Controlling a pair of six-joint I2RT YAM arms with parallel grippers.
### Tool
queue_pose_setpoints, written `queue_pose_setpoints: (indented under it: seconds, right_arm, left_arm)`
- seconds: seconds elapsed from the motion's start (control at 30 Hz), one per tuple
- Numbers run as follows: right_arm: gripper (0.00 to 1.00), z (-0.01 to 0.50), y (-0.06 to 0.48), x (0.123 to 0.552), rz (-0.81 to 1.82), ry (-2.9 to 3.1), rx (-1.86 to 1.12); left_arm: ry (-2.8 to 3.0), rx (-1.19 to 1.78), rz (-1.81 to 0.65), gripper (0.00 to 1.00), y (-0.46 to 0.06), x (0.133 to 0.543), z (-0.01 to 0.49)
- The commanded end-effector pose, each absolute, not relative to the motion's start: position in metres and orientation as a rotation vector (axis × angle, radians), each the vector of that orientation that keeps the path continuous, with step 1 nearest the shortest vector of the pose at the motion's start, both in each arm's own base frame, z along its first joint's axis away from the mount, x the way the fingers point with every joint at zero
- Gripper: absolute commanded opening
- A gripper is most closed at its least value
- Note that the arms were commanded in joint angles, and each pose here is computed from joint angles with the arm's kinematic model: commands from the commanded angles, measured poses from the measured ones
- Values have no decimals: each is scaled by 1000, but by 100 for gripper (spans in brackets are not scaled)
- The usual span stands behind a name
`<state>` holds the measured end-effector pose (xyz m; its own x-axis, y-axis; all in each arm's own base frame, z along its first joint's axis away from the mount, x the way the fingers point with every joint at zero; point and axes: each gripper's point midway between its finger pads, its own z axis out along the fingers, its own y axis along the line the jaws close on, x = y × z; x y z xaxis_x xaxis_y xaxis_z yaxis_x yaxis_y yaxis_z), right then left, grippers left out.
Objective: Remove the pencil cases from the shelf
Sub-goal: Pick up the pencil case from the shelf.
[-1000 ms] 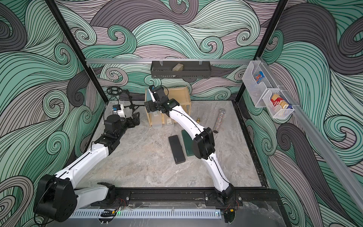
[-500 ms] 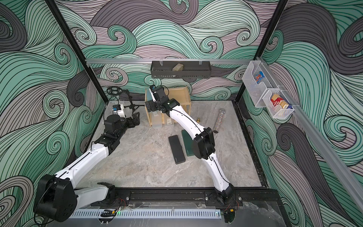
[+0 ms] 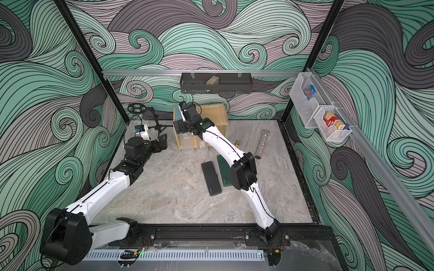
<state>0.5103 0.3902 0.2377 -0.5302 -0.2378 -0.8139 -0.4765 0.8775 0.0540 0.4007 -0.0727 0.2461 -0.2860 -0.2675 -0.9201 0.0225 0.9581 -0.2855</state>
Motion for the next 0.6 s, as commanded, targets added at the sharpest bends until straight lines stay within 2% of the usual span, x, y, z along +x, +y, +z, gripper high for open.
queue_pose_setpoints:
  seconds: [0.0, 0.3, 0.57]
  right_arm:
    - [100, 210, 378, 501, 267, 2247, -539]
    - [100, 232, 399, 493, 389, 2202, -579]
    - [100, 222, 400, 494, 386, 2222, -575]
  left_arm:
    - [1834, -175, -301, 99, -74, 400, 249]
    - [1831, -176, -300, 99, -73, 401, 250]
    - [1822, -178, -297, 99, -73, 400, 252]
